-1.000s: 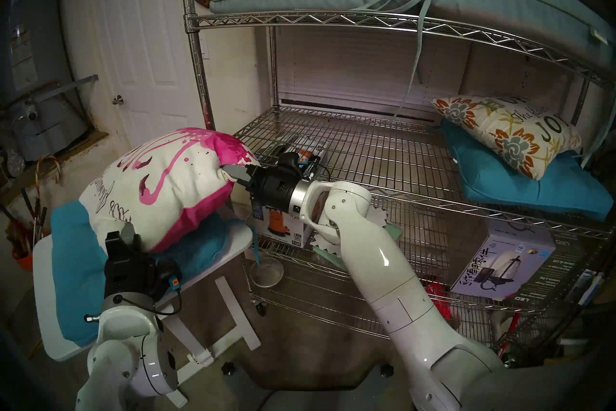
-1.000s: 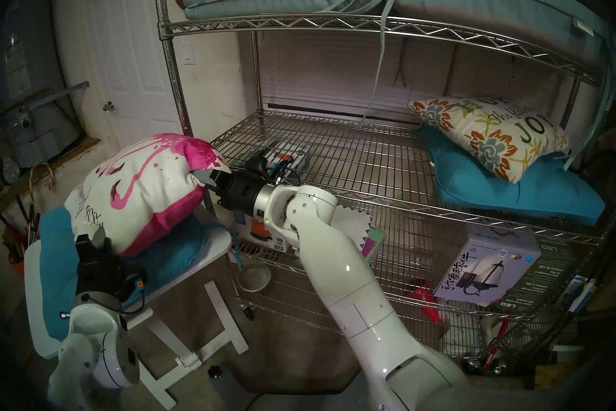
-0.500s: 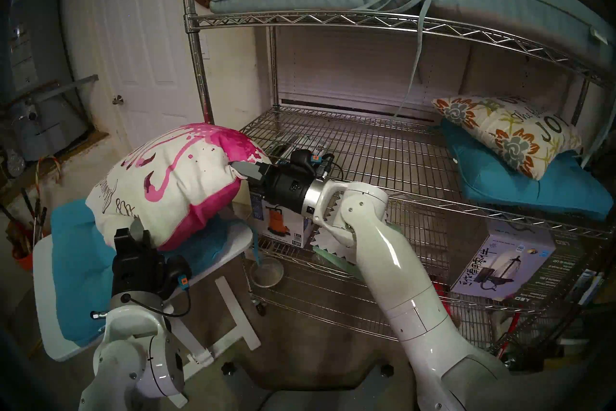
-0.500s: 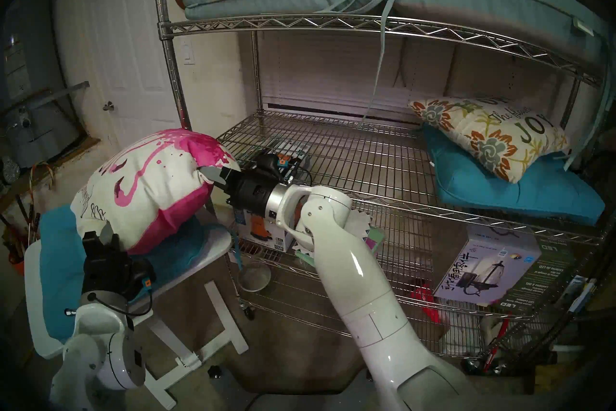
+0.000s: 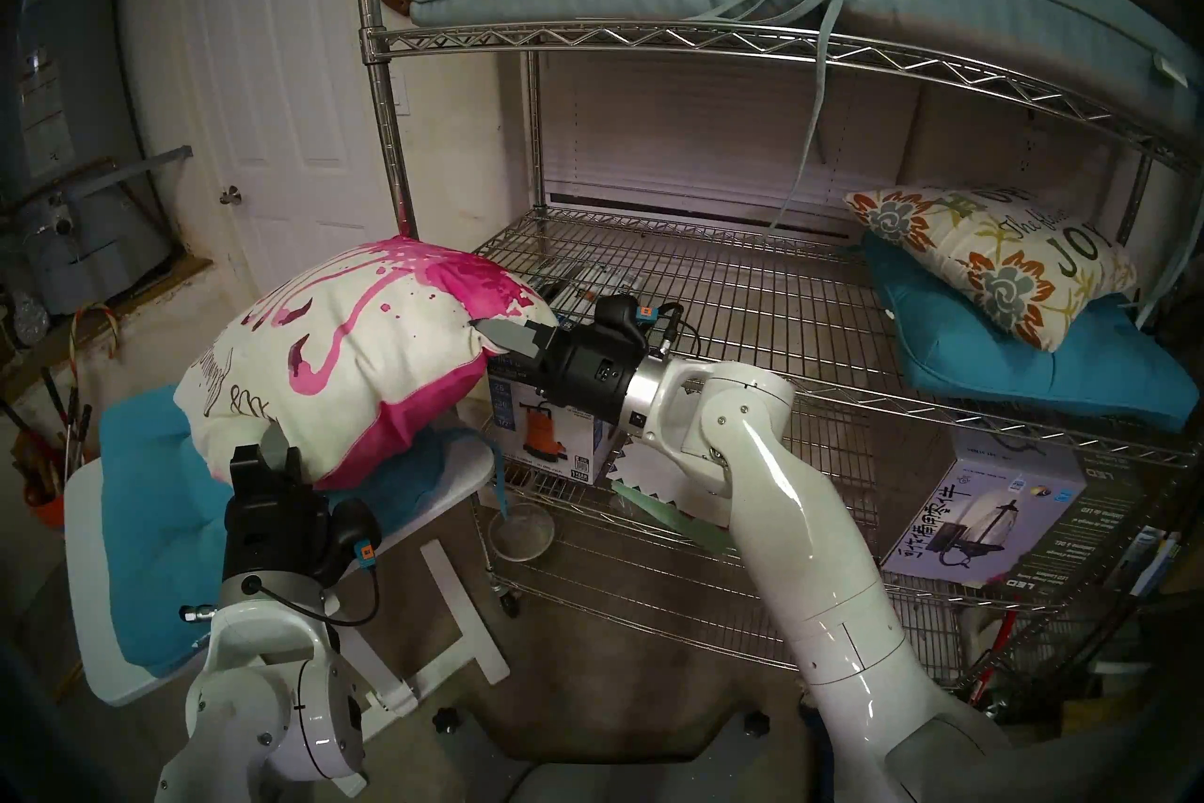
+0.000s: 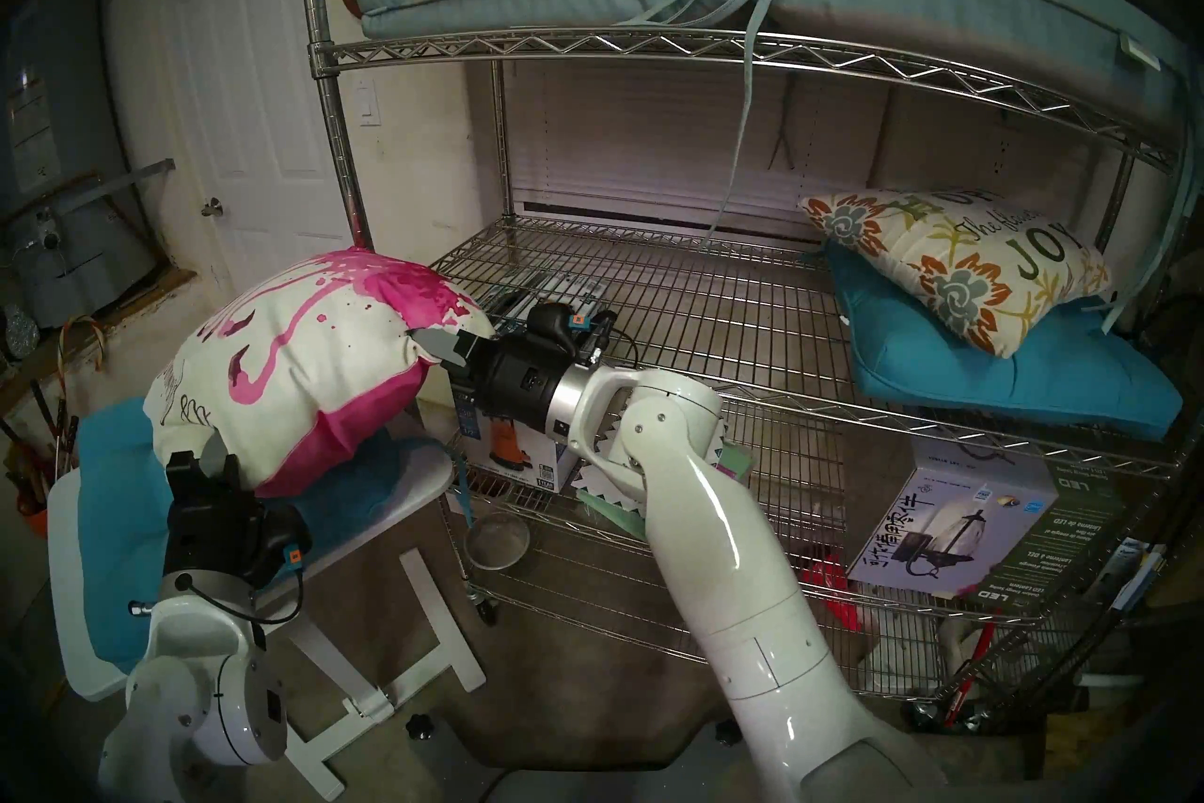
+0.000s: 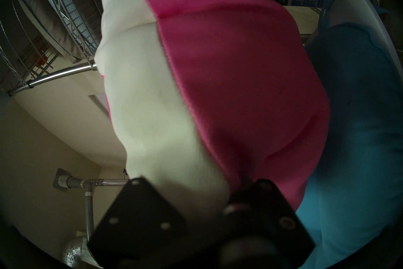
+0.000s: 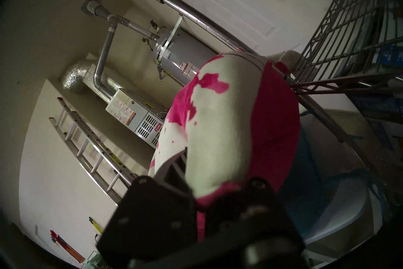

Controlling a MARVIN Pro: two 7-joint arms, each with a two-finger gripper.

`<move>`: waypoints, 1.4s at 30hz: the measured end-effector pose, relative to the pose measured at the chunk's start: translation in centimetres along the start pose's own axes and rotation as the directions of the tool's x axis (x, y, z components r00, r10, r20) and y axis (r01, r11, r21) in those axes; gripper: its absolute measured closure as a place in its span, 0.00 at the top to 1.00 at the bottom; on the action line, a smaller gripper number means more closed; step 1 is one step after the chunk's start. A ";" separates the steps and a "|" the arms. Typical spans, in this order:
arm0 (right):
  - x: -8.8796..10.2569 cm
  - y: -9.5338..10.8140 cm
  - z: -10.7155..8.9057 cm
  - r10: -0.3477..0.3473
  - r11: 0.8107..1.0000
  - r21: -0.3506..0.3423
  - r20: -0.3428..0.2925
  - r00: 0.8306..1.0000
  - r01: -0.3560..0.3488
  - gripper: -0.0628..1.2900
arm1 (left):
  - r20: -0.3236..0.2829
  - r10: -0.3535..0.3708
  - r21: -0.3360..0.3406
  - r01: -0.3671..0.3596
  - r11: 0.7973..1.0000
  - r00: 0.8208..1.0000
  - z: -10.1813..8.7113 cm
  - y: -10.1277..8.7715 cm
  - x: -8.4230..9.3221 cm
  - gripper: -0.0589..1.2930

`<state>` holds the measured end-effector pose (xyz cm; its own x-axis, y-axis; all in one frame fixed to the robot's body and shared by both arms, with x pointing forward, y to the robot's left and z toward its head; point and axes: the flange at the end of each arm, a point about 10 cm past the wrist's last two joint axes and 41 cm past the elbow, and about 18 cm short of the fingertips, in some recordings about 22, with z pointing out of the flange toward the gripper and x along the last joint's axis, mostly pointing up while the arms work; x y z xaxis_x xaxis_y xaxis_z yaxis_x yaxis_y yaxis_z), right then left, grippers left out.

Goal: Put cushion on the shelf

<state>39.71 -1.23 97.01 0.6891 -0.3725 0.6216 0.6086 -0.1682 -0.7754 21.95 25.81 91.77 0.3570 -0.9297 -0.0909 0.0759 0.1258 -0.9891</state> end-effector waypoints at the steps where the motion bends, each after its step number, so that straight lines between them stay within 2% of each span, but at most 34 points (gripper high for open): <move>1: 0.0 -0.1 -0.1 -0.002 1.000 -0.001 0.000 1.000 0.002 0.07 | -0.001 0.001 0.000 -0.001 1.000 1.000 0.0 0.0 0.0 0.14; 12: -0.5 -0.8 -1.5 -0.015 1.000 -0.014 0.011 1.000 0.016 0.06 | -0.021 0.016 -0.013 -0.016 1.000 1.000 -0.7 0.4 0.2 0.14; 27: -2.0 -1.4 -3.5 -0.018 0.999 -0.044 0.040 0.999 0.020 0.03 | -0.062 0.043 -0.086 -0.048 0.995 0.997 -2.9 2.0 0.3 0.14; 42: -3.4 -2.6 -5.6 -0.030 0.998 -0.059 0.083 0.996 0.035 0.03 | -0.089 0.116 -0.156 -0.129 0.979 0.989 -4.8 3.5 -1.3 0.14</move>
<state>33.62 -4.66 96.26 0.7005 -0.2901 0.6520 0.6085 -0.2345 -0.7581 17.27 25.83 87.90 0.2795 -0.9358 -0.2148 -0.1166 0.1890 -0.9750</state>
